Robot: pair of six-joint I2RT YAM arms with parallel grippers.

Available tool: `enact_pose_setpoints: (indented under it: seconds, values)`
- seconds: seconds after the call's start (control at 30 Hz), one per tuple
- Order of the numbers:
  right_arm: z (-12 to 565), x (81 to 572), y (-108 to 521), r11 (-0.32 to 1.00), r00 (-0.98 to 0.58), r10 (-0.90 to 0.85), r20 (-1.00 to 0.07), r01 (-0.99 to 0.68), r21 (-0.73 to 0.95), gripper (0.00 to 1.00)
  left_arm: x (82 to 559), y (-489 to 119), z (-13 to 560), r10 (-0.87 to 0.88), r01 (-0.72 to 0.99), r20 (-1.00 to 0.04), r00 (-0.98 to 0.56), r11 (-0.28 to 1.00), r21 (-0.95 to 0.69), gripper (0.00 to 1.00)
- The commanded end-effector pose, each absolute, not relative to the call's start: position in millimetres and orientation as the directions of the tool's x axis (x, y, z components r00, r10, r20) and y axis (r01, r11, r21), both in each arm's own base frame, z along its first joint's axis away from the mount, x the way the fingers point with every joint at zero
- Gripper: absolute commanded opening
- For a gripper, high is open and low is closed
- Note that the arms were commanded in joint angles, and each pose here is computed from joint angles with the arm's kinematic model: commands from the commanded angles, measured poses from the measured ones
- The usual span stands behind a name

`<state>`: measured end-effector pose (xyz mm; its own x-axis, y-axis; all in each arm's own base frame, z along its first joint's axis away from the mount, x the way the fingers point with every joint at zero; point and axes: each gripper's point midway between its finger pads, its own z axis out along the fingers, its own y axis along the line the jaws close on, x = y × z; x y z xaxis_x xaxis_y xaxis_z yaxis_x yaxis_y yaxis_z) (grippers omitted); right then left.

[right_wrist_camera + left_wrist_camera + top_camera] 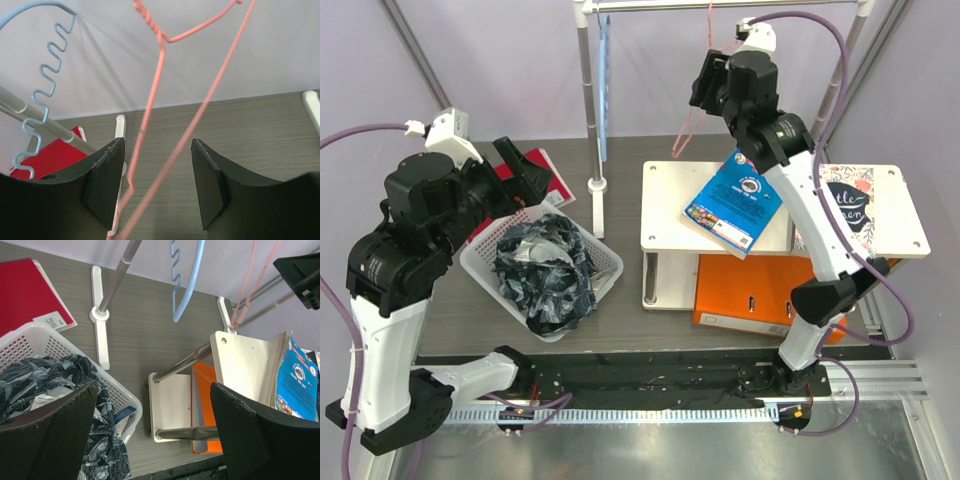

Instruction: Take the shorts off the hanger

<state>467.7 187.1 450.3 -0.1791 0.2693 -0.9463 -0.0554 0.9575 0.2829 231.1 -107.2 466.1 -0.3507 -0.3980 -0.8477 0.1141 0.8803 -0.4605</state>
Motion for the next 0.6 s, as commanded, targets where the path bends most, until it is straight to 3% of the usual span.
enact_pose_setpoints:
  seconds: [0.0, 0.13, 0.23, 0.27, 0.37, 0.4, 0.53, 0.57]
  values:
    - [511, 419, 143, 0.963, -0.029, 0.268, -0.963, -0.019, 0.269, 0.62, 233, -118, 478, -0.430, 0.163, -0.837, -0.340, 0.849, -0.502, 0.92]
    - [514, 389, 134, 0.961, -0.031, 0.268, -0.963, -0.059, 0.269, 0.62, 236, -128, 475, -0.433, 0.180, -0.822, -0.369, 0.835, -0.520, 0.92]
    - [514, 359, 157, 0.925, -0.070, 0.275, -0.959, -0.252, 0.283, 0.62, 239, -136, 472, -0.433, 0.193, -0.810, -0.395, 0.823, -0.534, 0.92]
    - [508, 347, 183, 0.872, -0.115, 0.260, -0.959, -0.399, 0.284, 0.63, 241, -138, 471, -0.433, 0.193, -0.807, -0.401, 0.822, -0.536, 0.92]
    - [528, 290, 230, 0.635, -0.152, 0.268, -0.951, -0.715, 0.293, 0.68, 241, -148, 467, -0.435, 0.212, -0.789, -0.434, 0.802, -0.559, 0.92]
    - [534, 250, 252, 0.436, -0.208, 0.248, -0.946, -0.848, 0.301, 0.70, 241, -154, 468, -0.436, 0.236, -0.783, -0.444, 0.786, -0.572, 0.92]
    - [551, 182, 271, 0.045, -0.390, 0.284, -0.876, -0.907, 0.419, 0.76, 239, -174, 469, -0.456, 0.299, -0.748, -0.483, 0.717, -0.630, 0.93]
    - [544, 176, 274, -0.026, -0.466, 0.287, -0.837, -0.877, 0.479, 0.83, 238, -178, 470, -0.470, 0.307, -0.733, -0.492, 0.695, -0.650, 0.93]
